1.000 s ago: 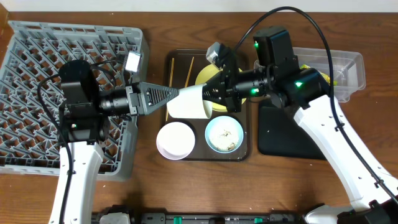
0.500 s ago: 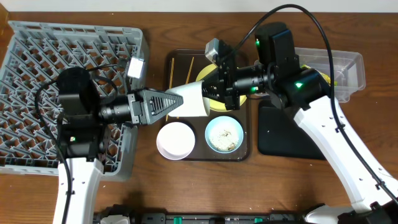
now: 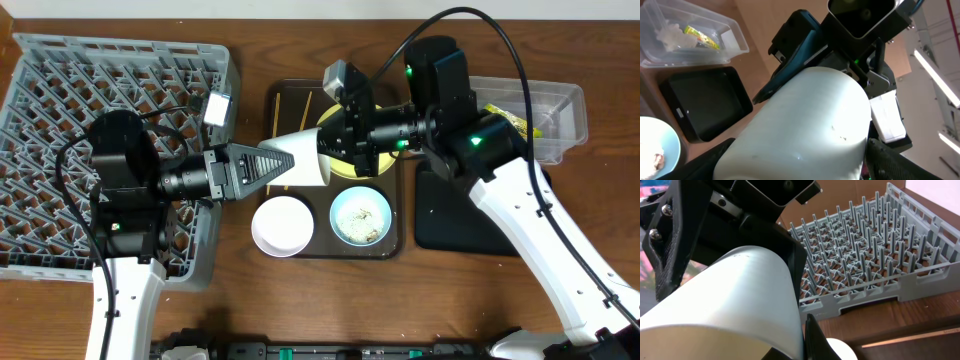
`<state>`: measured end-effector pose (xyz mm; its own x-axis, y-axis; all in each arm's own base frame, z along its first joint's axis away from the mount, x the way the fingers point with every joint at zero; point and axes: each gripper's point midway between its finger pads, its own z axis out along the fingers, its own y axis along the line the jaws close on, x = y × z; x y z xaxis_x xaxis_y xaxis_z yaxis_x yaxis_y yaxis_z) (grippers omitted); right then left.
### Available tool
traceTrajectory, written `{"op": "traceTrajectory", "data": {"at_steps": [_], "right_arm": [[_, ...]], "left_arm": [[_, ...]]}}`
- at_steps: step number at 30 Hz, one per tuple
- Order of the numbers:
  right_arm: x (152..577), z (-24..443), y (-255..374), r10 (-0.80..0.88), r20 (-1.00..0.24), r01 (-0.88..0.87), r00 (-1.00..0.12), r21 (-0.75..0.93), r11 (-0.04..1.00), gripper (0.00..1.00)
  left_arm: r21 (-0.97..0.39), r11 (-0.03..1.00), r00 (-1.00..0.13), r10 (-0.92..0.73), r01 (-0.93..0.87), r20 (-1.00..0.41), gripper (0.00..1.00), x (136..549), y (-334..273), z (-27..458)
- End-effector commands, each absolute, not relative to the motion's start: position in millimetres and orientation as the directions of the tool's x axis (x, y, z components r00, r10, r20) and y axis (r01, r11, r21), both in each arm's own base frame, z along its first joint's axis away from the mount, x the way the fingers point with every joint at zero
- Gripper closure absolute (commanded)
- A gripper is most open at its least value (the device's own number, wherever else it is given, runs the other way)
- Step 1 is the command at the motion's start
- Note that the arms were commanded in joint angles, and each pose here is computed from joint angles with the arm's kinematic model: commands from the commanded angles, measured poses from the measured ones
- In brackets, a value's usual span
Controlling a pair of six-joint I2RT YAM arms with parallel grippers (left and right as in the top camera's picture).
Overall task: Sort waste into correct bins and load items into the dishwasher
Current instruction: 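Hand the white cup from the right gripper to the left gripper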
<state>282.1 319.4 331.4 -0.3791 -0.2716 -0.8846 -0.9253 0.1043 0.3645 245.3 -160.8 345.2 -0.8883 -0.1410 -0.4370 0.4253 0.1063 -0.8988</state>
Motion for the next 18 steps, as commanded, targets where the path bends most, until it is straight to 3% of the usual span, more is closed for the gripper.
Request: {"op": "traceTrajectory", "data": {"at_steps": [1,5,8,10,11,12,14,18], "right_arm": [[302.6,317.0,320.3,-0.289,-0.872,-0.913,-0.395,0.339,0.226,0.99],[304.2,317.4,319.9,-0.287,-0.874,-0.914,-0.392,0.334,0.23,0.99],[307.8,312.2,317.1,-0.297,-0.864,-0.904,-0.407,0.335,0.265,0.99],[310.9,309.0,315.0,-0.303,-0.858,-0.898,-0.414,0.331,0.291,0.82],[313.1,306.8,313.3,-0.306,-0.854,-0.893,-0.42,0.328,0.308,0.61],[315.9,304.1,310.8,-0.31,-0.849,-0.886,-0.428,0.326,0.328,0.51],[319.2,302.5,304.3,-0.312,-0.842,-0.875,-0.44,0.325,0.359,0.44],[325.9,308.0,283.8,-0.292,-0.838,-0.852,-0.46,0.325,0.409,0.4]], "left_arm": [[-0.893,0.045,-0.891,-0.066,0.448,-0.45,0.23,221.3,-165.8,359.8],[-0.891,0.045,-0.889,-0.066,0.451,-0.453,0.36,221.6,-165.8,360.0],[-0.89,0.046,-0.888,-0.067,0.453,-0.455,0.4,221.9,-165.8,360.0],[-0.876,0.048,-0.874,-0.066,0.48,-0.482,0.41,222.1,-165.7,360.5],[-0.867,0.05,-0.865,-0.066,0.495,-0.498,0.41,222.3,-165.7,360.5],[-0.861,0.054,-0.859,-0.07,0.505,-0.508,0.43,223.2,-165.6,360.3],[-0.842,0.067,-0.839,-0.079,0.535,-0.539,0.46,225.7,-165.0,359.8],[-0.83,0.1,-0.823,-0.11,0.549,-0.558,0.48,233.5,-163.8,358.3]]}}
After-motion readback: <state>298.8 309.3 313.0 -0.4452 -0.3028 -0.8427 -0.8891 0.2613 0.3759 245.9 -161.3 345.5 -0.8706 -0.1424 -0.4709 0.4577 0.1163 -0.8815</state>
